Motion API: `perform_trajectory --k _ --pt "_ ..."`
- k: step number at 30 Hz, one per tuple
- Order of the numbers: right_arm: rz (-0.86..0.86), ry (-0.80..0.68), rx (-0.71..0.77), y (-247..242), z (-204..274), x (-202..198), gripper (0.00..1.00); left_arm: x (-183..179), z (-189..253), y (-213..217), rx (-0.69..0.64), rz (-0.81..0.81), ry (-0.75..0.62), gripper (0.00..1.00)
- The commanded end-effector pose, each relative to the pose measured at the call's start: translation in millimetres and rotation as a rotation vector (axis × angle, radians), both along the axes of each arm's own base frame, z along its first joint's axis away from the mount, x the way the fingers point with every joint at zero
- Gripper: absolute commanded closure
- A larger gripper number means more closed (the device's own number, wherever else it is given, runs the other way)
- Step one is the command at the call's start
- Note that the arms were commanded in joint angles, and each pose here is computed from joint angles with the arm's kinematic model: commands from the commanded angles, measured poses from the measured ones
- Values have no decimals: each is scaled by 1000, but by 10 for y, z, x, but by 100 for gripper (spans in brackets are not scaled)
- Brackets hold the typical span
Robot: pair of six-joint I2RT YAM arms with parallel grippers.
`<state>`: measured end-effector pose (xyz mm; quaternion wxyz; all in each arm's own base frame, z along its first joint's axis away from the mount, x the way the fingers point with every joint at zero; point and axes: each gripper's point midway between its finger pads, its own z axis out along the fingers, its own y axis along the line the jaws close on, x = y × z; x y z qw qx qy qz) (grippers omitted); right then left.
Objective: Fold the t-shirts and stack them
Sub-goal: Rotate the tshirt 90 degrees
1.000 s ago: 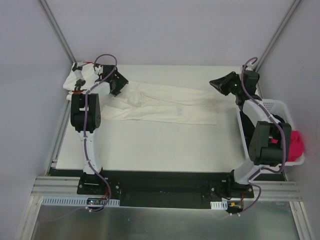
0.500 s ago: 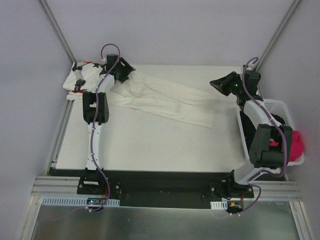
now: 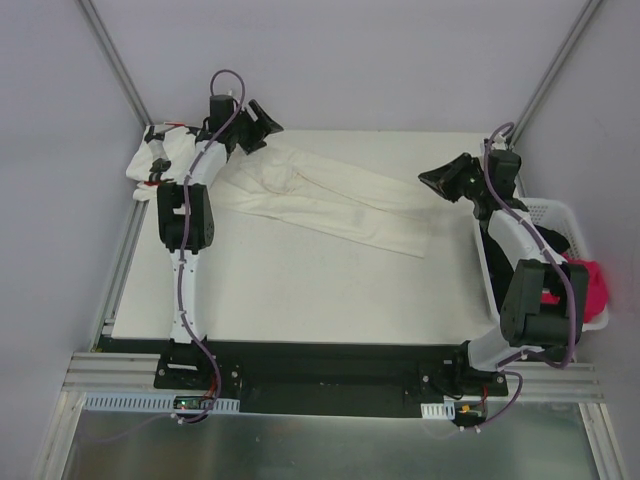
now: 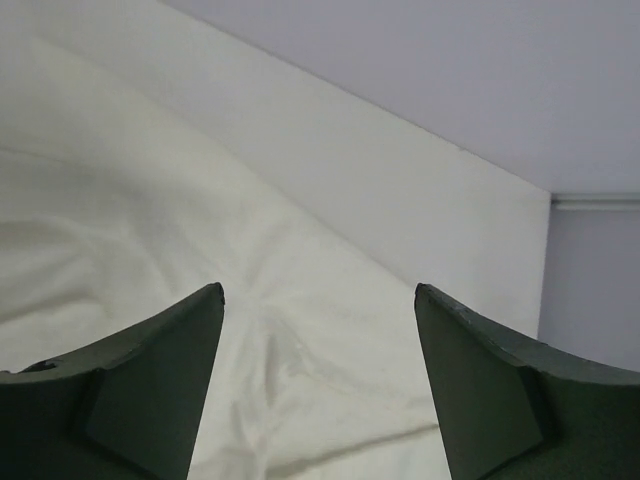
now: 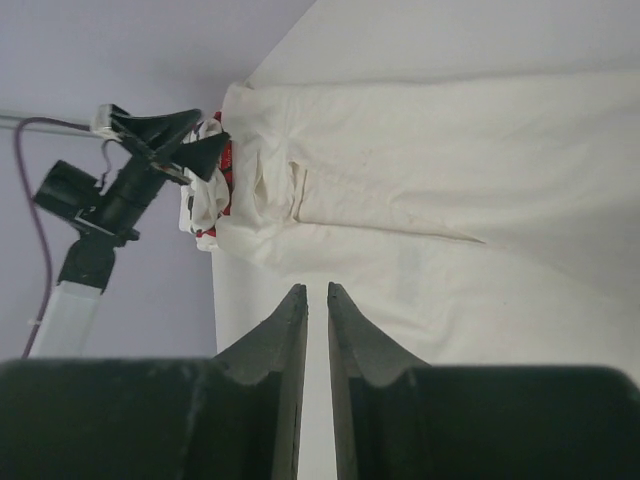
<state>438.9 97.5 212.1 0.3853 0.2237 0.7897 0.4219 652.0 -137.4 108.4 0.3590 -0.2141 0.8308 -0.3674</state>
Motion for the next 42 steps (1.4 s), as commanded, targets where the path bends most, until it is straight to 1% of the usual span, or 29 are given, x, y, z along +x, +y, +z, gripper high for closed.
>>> perform_trajectory --k 1,2,3,4,5,6,7,8,9,10,11,13,14,16,18,19,20,26,33,42 --pt "36 -58 -7 67 142 -125 83 -439 1861 -419 -4 -199 -375 23" --pt "39 -61 -9 69 143 -137 83 -565 1806 -540 -2 -226 -356 22" --pt "40 -56 -6 72 120 -155 83 -750 2052 -584 1 -235 -389 22" --pt "41 -55 -5 75 117 -165 83 -843 2139 -646 -4 -241 -420 21" --pt "40 -60 -4 76 127 -171 83 -1121 2056 -809 -14 -264 -395 21" --pt "38 -59 1 77 124 -176 83 -1248 2005 -879 -41 -261 -375 21" --pt "39 -66 3 76 137 -186 83 -1324 2001 -938 -50 -247 -401 21" --pt "42 -67 3 79 134 -194 83 -1550 1715 -968 -54 -244 -336 21" --pt "40 -70 3 78 141 -200 83 -1692 1595 -1085 -75 -250 -304 21" --pt "42 -70 4 81 135 -223 83 -1747 1489 -1097 -72 -227 -292 21" --pt "43 -72 4 84 137 -231 83 -1904 1184 -1109 -67 -229 -222 21" --pt "44 -77 3 84 142 -251 82 -2100 929 -1252 -89 -250 -144 21" --pt "46 -74 5 89 127 -260 83 -2228 697 -1314 -86 -271 -95 21" --pt "51 -74 10 98 126 -267 82 -2422 474 -1491 -61 -313 -49 21" --pt "56 -72 20 112 123 -282 82 -2493 228 -1544 17 -324 -2 20" --pt "57 -84 22 119 153 -285 82 -2548 214 -1663 28 -351 6 20" --pt "54 -83 27 114 157 -291 82 -2584 96 -1707 36 -365 41 20" --pt "47 -96 23 104 197 -358 82 -2677 -145 -1863 21 -337 139 20" --pt "27 -89 25 39 172 -415 82 -2750 -294 -1840 7 -280 207 21" --pt "15 -107 29 -5 279 -418 82 -2834 -507 -1747 11 -217 270 22"
